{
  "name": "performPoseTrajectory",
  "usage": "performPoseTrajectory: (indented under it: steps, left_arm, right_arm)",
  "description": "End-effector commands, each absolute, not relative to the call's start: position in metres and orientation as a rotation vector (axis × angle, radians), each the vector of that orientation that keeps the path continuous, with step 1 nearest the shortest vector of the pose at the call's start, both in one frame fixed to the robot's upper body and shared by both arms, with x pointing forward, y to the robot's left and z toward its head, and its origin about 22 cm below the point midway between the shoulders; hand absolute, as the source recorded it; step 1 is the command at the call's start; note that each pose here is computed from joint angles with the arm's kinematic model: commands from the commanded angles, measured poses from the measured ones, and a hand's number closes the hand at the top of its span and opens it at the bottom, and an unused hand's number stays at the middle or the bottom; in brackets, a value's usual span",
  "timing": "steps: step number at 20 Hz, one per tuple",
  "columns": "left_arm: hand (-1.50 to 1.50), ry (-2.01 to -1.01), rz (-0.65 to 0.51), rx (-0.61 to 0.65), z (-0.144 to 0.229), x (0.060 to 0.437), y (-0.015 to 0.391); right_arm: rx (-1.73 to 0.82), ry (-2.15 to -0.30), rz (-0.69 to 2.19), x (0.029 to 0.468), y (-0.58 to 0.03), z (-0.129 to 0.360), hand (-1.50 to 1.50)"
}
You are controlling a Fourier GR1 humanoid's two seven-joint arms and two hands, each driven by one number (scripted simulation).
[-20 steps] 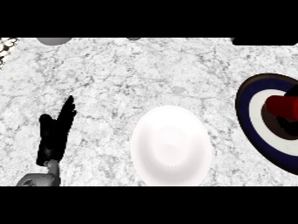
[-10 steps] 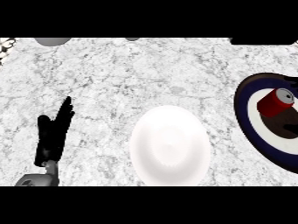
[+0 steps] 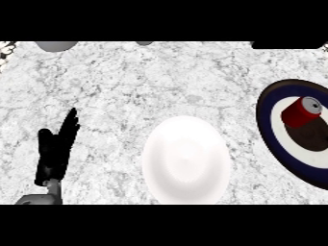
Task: Pick the can from the plate and place it in the plate
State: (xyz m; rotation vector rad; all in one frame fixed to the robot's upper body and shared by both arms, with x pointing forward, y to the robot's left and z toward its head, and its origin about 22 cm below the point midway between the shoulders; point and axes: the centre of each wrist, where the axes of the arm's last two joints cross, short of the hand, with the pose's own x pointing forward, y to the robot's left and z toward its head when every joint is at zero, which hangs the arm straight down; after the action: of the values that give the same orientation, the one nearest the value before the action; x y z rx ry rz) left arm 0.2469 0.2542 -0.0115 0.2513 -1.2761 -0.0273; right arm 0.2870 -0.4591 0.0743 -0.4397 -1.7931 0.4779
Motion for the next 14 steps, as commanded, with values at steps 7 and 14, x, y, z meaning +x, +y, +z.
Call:
performPoseTrajectory:
  steps: [7, 14]
  left_arm:
    - [0.00, -1.303, -0.036, 0.250, 0.005, 0.254, 0.256]
    - [0.00, -1.269, -0.036, 0.235, 0.015, 0.240, 0.245]
  right_arm:
    - [-0.247, -1.866, 0.399, 0.257, -0.508, 0.056, -1.50]
    - [-0.267, -1.882, 0.425, 0.269, -0.507, 0.052, -1.50]
